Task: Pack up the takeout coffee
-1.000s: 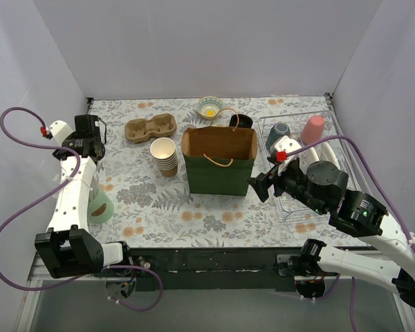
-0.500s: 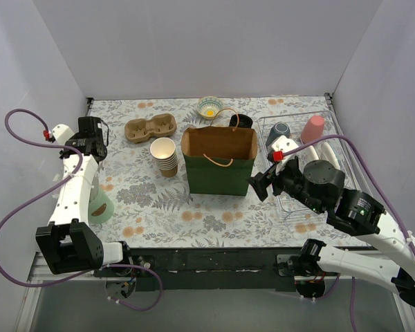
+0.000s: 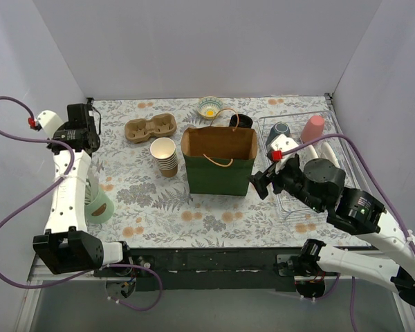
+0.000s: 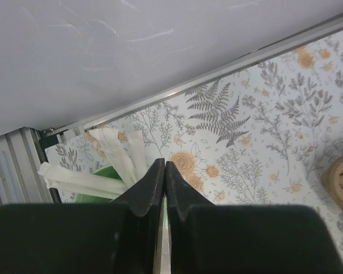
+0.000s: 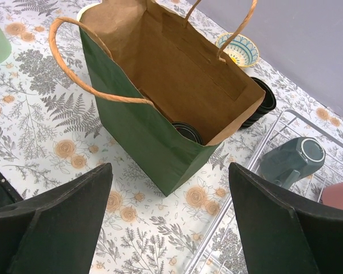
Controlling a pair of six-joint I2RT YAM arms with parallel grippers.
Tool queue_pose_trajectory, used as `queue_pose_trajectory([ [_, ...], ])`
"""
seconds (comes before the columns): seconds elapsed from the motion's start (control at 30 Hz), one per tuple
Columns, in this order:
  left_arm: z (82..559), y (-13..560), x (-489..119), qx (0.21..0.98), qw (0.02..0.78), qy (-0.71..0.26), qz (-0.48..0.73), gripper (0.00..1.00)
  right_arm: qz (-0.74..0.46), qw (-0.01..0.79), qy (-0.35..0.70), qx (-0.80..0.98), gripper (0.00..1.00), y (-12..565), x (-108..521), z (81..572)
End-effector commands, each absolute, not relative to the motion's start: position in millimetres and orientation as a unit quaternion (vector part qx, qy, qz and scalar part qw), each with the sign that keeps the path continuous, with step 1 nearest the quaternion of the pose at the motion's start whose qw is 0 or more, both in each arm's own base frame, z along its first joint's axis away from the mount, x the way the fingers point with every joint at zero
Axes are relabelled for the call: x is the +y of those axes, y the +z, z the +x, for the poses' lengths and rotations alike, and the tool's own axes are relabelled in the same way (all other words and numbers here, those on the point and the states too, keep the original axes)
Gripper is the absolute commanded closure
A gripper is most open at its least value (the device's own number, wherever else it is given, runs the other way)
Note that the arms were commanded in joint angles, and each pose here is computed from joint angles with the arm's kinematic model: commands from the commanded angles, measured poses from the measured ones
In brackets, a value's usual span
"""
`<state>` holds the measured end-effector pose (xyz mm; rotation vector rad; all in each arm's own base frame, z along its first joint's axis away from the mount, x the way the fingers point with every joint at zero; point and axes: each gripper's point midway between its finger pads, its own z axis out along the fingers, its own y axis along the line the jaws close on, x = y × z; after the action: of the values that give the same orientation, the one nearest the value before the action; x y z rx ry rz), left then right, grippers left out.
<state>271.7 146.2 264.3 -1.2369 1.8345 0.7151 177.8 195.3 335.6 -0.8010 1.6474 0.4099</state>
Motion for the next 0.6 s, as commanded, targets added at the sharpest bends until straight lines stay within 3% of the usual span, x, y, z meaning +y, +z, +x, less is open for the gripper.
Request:
queue_pose_trajectory([
  [0.0, 253, 327, 154, 0.682, 0.449, 0.285, -0.502, 1.00, -0.328, 0.625, 0.186, 0.683, 0.10, 372, 194, 180],
  [0.33, 297, 450, 119, 0.698, 0.589, 0.141, -0.384, 1.00, -0.285, 0.648, 0.197, 0.678, 0.10, 404, 185, 182],
  [0.43, 314, 488, 77, 0.705, 0.637, 0.020, -0.312, 1.00, -0.268, 0.655, 0.196, 0.679, 0.10, 409, 180, 184],
  [0.57, 328, 513, 11, 0.712, 0.647, -0.152, -0.227, 1.00, -0.250, 0.665, 0.185, 0.679, 0.10, 415, 170, 185],
])
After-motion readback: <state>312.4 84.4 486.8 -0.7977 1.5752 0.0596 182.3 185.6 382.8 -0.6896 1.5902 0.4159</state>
